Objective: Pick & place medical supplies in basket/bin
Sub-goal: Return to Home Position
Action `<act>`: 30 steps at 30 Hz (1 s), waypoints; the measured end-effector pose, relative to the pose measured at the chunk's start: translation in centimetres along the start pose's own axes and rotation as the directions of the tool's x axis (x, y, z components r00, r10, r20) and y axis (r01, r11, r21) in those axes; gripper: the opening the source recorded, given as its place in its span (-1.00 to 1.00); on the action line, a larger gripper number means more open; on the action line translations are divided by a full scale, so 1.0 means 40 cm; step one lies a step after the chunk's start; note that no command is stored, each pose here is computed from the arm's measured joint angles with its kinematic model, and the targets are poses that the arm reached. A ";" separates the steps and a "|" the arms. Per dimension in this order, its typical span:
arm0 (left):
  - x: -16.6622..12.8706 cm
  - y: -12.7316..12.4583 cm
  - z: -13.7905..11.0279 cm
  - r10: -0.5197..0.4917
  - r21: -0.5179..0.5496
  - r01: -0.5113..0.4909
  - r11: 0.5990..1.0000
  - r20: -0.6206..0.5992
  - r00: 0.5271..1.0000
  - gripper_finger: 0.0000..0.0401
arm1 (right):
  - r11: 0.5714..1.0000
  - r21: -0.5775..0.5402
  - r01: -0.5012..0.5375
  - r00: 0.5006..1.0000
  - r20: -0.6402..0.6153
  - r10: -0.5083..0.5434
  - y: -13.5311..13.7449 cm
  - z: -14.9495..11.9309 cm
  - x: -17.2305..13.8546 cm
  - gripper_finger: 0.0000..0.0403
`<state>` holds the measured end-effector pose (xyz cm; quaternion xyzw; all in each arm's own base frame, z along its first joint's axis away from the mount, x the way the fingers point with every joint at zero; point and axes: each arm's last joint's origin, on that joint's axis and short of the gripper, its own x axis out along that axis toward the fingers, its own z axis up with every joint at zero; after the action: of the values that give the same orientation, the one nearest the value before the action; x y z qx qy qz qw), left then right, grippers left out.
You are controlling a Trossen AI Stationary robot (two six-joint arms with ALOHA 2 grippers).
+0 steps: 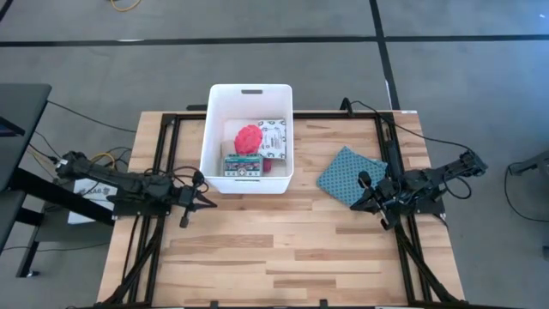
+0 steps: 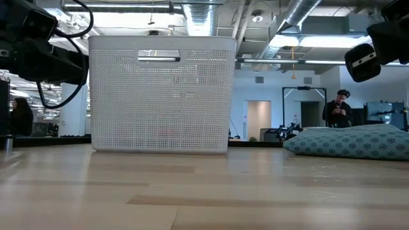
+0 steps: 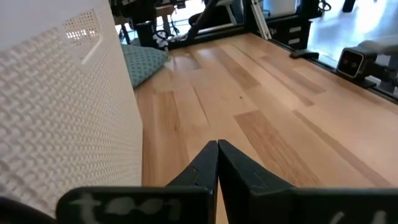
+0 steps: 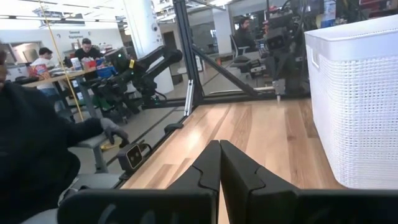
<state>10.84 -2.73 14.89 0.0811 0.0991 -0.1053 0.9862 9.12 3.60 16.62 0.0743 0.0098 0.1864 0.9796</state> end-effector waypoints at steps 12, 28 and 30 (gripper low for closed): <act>0.000 0.000 -0.001 0.001 0.012 -0.001 1.000 -0.003 1.000 -1.00 | 1.000 0.000 0.000 1.000 -0.001 0.000 0.000 0.000 0.000 -1.00; 0.000 0.000 -0.002 0.001 0.009 -0.001 1.000 -0.006 1.000 -1.00 | 1.000 0.000 0.000 1.000 -0.002 0.000 0.000 -0.001 0.000 -1.00; 0.000 0.000 -0.002 0.001 0.009 -0.001 1.000 -0.006 1.000 -1.00 | 1.000 0.000 0.000 1.000 -0.002 0.000 0.000 -0.001 0.000 -1.00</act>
<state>10.82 -2.71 14.84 0.0857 0.1016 -0.1049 0.9856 9.13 3.61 16.57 0.0743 0.0109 0.1865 0.9796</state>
